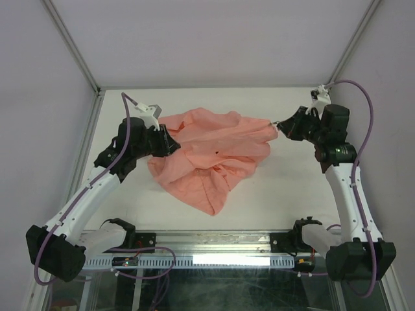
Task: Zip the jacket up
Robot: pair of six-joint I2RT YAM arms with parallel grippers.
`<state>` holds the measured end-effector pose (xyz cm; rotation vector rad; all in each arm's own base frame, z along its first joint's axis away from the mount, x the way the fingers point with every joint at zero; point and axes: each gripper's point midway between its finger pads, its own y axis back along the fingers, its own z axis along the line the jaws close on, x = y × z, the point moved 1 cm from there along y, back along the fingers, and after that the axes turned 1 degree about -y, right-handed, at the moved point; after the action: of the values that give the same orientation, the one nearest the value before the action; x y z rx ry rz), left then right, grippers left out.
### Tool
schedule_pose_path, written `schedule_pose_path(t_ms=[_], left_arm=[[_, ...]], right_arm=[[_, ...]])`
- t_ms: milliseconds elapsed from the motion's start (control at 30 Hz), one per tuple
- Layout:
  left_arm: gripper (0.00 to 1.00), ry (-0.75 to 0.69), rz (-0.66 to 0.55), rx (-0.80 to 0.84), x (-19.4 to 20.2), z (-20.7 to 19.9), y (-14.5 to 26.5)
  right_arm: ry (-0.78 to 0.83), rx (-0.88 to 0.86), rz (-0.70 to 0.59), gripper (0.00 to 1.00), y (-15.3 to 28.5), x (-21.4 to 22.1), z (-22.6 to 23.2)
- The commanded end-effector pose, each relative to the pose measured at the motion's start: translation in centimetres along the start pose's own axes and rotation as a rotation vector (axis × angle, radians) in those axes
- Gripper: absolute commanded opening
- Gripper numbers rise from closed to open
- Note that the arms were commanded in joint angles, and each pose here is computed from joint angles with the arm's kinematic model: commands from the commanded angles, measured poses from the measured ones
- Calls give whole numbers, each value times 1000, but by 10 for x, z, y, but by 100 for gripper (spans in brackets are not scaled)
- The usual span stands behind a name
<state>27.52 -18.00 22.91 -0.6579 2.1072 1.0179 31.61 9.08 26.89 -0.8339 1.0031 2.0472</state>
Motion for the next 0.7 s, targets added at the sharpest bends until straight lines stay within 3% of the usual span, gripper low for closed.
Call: schedule_pose_path(t_ms=[0,167,333,567,667], left_arm=[[32,8,-48,11,-20,-5,14],[64,1,-199,-17,-46,-10,42],[86,-15,-373,-105,-64,-2,82],[98,-11,-594,-239,-71,20,133],[99,-18,-681,-275,-70,27,155]], right_arm=[[58,127,-174,0,28,-31,-14],[50,226,-229,10,51,-24,-24],[45,329,-318,38,82,-21,-32],[100,327,-481,72,125,-13,-21],[130,296,-562,84,137,-5,-17]])
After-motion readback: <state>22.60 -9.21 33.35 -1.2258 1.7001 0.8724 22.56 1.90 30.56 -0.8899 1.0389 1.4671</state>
